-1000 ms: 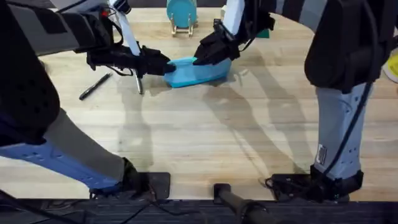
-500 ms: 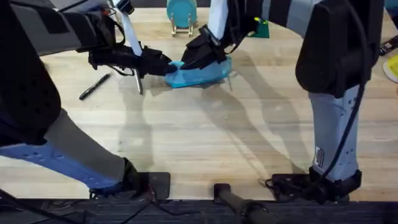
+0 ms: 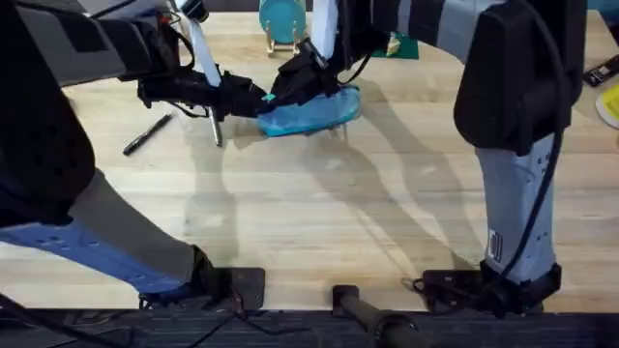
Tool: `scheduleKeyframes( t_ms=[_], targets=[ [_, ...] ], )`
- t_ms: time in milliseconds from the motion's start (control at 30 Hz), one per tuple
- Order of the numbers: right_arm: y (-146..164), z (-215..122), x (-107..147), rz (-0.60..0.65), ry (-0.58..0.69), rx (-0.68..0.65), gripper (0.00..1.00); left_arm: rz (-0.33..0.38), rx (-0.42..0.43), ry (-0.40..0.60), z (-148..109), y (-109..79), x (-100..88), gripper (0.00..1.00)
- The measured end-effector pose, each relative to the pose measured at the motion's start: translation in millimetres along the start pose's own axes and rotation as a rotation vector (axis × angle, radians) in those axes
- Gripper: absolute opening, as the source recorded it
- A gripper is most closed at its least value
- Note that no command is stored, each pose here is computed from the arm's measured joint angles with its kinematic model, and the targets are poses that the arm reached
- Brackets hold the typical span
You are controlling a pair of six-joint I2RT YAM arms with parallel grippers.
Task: Unzip the bag, pick up the pens from the table one at a time and place them inside, then zip the bag closed.
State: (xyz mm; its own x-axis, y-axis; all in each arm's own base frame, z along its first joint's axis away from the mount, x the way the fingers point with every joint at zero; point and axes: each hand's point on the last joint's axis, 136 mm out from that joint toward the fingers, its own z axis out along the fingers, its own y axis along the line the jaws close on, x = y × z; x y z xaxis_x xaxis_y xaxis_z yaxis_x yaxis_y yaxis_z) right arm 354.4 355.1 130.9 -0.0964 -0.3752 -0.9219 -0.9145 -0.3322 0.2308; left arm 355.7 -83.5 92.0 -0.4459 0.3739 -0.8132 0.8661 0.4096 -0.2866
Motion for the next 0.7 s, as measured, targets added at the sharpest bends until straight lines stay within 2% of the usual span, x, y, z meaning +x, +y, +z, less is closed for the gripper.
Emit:
scheduleKeyframes(
  t_ms=[500, 600, 700],
  targets=[
    [-0.1, 0.0, -0.1, 0.017, 0.0, 0.0, 0.052, 0.0, 0.0, 0.0, 0.0, 0.0, 0.0, 0.043],
    [1.8, 0.3, -2.6, 0.03, -0.015, -0.008, 0.386, 0.004, -0.004, 0.001, 0.0, 1.0, 0.0, 0.043],
    [3.3, 2.2, -6.8, 0.021, -0.035, -0.018, 0.83, 0.005, 0.002, 0.004, 2.0, -0.7, -0.7, 0.043]
  ],
)
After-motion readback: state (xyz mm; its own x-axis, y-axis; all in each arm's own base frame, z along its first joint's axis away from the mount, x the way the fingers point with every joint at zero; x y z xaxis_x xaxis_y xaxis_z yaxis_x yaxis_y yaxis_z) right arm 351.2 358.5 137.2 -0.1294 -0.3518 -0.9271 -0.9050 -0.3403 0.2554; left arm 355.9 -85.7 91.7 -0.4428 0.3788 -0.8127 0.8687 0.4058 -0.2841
